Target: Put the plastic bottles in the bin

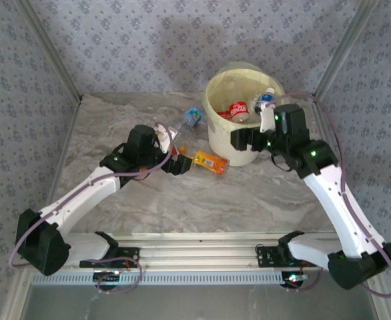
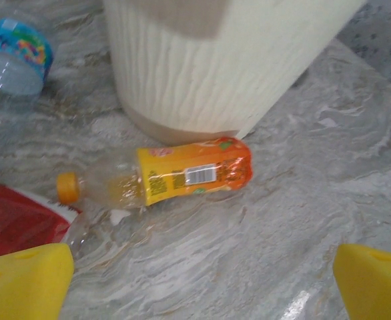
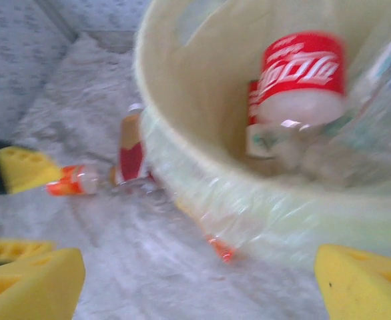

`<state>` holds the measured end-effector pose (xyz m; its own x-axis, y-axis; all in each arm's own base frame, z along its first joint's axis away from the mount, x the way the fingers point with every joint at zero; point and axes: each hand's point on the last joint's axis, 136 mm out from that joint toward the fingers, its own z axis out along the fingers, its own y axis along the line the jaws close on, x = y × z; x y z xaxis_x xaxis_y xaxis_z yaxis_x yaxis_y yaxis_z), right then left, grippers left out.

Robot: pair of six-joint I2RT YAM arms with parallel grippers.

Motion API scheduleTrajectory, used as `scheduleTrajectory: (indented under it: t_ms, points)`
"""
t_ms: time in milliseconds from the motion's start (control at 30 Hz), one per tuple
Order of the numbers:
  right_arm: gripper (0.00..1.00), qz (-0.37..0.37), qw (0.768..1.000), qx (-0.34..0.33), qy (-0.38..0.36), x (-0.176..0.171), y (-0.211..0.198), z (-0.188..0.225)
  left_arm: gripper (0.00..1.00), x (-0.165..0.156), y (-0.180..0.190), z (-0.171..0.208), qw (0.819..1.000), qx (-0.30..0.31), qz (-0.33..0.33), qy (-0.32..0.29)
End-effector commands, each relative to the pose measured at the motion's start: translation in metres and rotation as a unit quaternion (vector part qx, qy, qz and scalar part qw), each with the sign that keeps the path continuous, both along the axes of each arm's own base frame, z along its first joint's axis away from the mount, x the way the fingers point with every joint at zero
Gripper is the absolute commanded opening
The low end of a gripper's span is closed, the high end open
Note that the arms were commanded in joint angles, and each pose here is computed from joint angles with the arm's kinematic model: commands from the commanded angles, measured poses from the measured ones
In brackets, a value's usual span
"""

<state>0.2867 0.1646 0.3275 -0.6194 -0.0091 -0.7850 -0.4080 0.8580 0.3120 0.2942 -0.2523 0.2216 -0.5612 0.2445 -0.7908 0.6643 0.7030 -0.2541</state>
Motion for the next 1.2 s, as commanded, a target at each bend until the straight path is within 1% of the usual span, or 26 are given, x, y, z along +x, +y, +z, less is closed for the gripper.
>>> scheduleTrajectory:
  t_ms: [0,33,67,100,167,233,300,433,500,533,633,733,833,933,1167]
  points:
    - [0.95,0.052,0.996,0.068,-0.008,-0.026,0.025,0.007,0.99,0.027,0.02,-0.002,0.997,-0.001,0.066,0.049]
    - [0.96,0.062,0.995,0.073,-0.006,-0.034,0.028,0.006,0.98,0.035,0.026,-0.006,0.994,0.001,0.087,0.063]
    - [0.97,0.071,0.995,0.069,0.012,-0.041,0.031,-0.01,0.98,0.042,0.032,-0.011,0.991,0.011,0.112,0.074]
    - [0.98,0.075,0.995,0.071,0.017,-0.046,0.033,-0.014,0.98,0.048,0.037,-0.014,0.988,0.018,0.133,0.082]
    - [1.0,0.085,0.993,0.08,0.015,-0.053,0.04,-0.017,0.97,0.058,0.046,-0.022,0.978,0.031,0.175,0.11]
    - [1.0,0.088,0.992,0.085,0.017,-0.059,0.044,-0.024,0.97,0.067,0.054,-0.031,0.965,0.043,0.212,0.147]
    - [1.0,0.085,0.992,0.091,0.022,-0.063,0.046,-0.031,0.97,0.073,0.059,-0.041,0.954,0.054,0.238,0.175]
    - [1.0,0.057,0.993,0.096,0.046,-0.062,0.044,-0.046,0.96,0.089,0.069,-0.054,0.936,0.078,0.283,0.194]
    - [1.0,0.048,0.992,0.108,0.054,-0.062,0.044,-0.051,0.97,0.098,0.071,-0.06,0.929,0.077,0.296,0.209]
    - [1.0,0.04,0.991,0.117,0.055,-0.062,0.043,-0.052,0.96,0.099,0.076,-0.068,0.918,0.087,0.31,0.231]
    - [1.0,0.025,0.989,0.135,0.05,-0.064,0.039,-0.052,0.96,0.106,0.072,-0.085,0.906,0.083,0.311,0.276]
    - [1.0,-0.018,0.99,0.128,0.049,-0.059,0.026,-0.057,0.94,0.115,0.068,-0.099,0.899,0.084,0.316,0.291]
    - [1.0,-0.043,0.991,0.107,0.063,-0.057,0.019,-0.065,0.93,0.125,0.07,-0.111,0.892,0.091,0.325,0.301]
    - [1.0,-0.045,0.992,0.099,0.062,-0.056,0.019,-0.067,0.91,0.131,0.073,-0.124,0.884,0.1,0.327,0.32]
    - [1.0,-0.035,0.993,0.094,0.067,-0.055,0.026,-0.069,0.92,0.137,0.072,-0.149,0.875,0.111,0.325,0.342]
